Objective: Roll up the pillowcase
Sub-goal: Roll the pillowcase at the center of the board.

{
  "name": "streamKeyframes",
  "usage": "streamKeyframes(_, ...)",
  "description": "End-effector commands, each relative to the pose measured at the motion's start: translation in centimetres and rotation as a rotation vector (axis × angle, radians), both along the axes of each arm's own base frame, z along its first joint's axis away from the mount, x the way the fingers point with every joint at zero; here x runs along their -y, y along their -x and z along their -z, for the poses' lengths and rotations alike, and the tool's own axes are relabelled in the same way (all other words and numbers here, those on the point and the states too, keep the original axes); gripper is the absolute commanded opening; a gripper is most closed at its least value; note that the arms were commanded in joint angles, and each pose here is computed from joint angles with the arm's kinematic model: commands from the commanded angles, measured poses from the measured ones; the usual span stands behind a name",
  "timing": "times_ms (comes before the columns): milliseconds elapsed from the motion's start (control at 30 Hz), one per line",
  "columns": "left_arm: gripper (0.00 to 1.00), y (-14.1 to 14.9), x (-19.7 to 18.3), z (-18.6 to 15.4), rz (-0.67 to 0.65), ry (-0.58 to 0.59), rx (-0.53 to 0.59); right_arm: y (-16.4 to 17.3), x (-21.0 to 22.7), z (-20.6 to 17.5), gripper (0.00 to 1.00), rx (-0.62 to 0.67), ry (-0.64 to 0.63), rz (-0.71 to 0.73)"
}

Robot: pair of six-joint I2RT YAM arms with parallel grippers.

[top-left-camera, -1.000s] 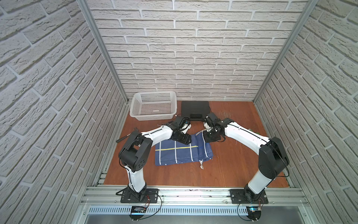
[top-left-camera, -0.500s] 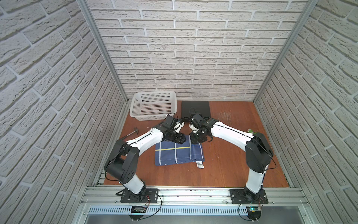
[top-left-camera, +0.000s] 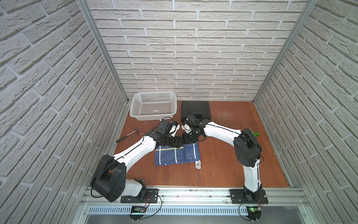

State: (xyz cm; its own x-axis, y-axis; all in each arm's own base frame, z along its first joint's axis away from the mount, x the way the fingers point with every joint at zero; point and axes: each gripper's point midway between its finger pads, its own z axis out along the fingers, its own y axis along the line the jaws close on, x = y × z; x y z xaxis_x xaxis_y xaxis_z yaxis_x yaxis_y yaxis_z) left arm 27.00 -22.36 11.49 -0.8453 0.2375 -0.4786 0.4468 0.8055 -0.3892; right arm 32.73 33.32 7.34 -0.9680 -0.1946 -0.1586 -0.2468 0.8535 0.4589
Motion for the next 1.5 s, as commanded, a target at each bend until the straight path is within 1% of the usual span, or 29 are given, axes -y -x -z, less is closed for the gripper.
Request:
streamKeyframes(0, 0.7, 0.7, 2.1, -0.4, 0.041, 0.067, 0.002, -1.2, 0.3, -6.6, 0.37, 0.108, -0.129, 0.007)
streamKeyframes(100, 0.7, 1.1, 3.7, 0.0, 0.082, 0.076, -0.003, -1.9, 2.8, -7.6, 0.38, 0.124, -0.129, 0.037)
streamKeyframes(233, 0.7, 0.8, 5.8, 0.2, 0.121, 0.085, 0.003, -3.0, 5.4, -6.3, 0.36, 0.109, -0.108, 0.063)
streamKeyframes(367, 0.68, 0.9, 7.2, 1.5, 0.162, 0.048, -0.009, -4.2, 4.2, -5.8, 0.34, 0.109, -0.171, 0.041)
streamKeyframes(433, 0.68, 1.4, 7.4, 2.7, 0.18, 0.02, -0.021, -4.9, 3.3, -5.1, 0.33, 0.101, -0.201, 0.037)
streamKeyframes(533, 0.67, 2.1, 7.4, 4.1, 0.192, 0.007, -0.04, -5.8, 2.4, -4.3, 0.32, 0.104, -0.237, 0.034)
streamKeyframes(567, 0.66, 2.4, 7.3, 4.6, 0.199, -0.005, -0.047, -6.0, 2.2, -3.2, 0.32, 0.088, -0.234, 0.033)
streamKeyframes(733, 0.66, 4.0, 6.3, 7.3, 0.215, -0.062, -0.104, -6.5, 1.7, -0.2, 0.32, 0.062, -0.23, 0.025)
streamKeyframes(833, 0.66, 4.5, 6.5, 7.8, 0.222, -0.069, -0.119, -6.7, 1.4, 1.0, 0.32, 0.051, -0.233, 0.028)
streamKeyframes(1033, 0.66, 5.4, 6.8, 9.0, 0.23, -0.076, -0.148, -5.9, 2.6, 4.7, 0.32, 0.028, -0.158, 0.008)
streamKeyframes(1100, 0.65, 6.0, 6.7, 9.7, 0.236, -0.087, -0.165, -5.7, 2.6, 5.4, 0.32, 0.026, -0.167, 0.0)
streamKeyframes(1167, 0.65, 6.5, 6.7, 10.3, 0.249, -0.101, -0.182, -6.0, 2.1, 5.0, 0.32, 0.038, -0.2, -0.005)
streamKeyframes(1233, 0.66, 6.9, 6.7, 10.7, 0.262, -0.117, -0.196, -6.6, 1.7, 3.5, 0.32, 0.067, -0.222, -0.016)
streamKeyframes(1333, 0.66, 6.9, 6.7, 10.2, 0.274, -0.126, -0.189, -7.7, 1.9, -0.1, 0.35, 0.129, -0.263, -0.012)
streamKeyframes(1467, 0.66, 6.8, 7.1, 9.0, 0.295, -0.117, -0.177, -7.9, 4.0, -4.6, 0.4, 0.184, -0.28, 0.014)
